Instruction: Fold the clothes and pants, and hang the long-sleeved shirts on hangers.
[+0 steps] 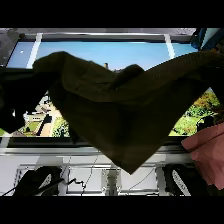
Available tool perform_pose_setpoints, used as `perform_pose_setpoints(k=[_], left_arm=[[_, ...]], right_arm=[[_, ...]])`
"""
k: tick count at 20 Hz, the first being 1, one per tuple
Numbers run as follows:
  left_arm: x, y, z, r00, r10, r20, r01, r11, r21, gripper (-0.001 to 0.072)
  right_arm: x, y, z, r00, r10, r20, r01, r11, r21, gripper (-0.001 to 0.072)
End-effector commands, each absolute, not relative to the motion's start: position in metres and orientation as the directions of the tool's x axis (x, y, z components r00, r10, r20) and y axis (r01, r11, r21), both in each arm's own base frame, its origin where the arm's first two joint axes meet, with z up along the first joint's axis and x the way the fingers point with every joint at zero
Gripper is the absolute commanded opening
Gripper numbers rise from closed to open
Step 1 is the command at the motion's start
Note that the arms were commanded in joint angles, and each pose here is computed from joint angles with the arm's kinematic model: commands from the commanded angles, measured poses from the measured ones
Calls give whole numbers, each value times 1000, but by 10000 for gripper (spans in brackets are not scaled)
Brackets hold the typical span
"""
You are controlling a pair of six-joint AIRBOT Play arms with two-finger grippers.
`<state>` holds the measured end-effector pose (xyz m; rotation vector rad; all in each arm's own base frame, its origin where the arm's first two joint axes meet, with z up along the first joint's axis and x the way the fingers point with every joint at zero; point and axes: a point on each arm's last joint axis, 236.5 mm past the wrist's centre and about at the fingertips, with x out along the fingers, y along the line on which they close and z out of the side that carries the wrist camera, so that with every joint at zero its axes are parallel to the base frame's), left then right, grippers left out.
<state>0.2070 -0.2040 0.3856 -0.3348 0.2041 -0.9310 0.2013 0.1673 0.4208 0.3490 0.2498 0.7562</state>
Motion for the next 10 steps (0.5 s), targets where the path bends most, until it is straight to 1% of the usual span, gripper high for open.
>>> perform_pose_setpoints(k=[1, 3, 4, 5, 7, 9, 10], left_arm=[[224, -207, 327, 577, -808, -118, 590, 513, -624, 36], [249, -217, 237, 533, -805, -260, 387, 506, -771, 36], [258, -224, 195, 515, -799, -311, 307, 511, -803, 36], [269, -230, 150, 512, -778, -365, 224, 531, -817, 36], [297, -235, 79, 566, -697, -441, 86, 582, -809, 37], [334, -234, 41, 658, -588, -471, -22, 610, -792, 37], [353, -230, 33, 705, -533, -468, -75, 600, -797, 37]], right_arm=[[226, 156, 386, 716, 658, -234, -541, 734, 409, 22], [270, 149, 325, 679, 624, -387, -440, 768, 466, 22], [293, 147, 283, 636, 613, -469, -377, 777, 504, 22], [312, 145, 242, 588, 603, -539, -311, 784, 537, 22], [347, 140, 152, 502, 578, -644, -154, 792, 591, 23], [377, 132, 83, 465, 543, -699, -22, 797, 604, 23], [388, 130, 60, 449, 533, -717, 21, 796, 604, 23]])
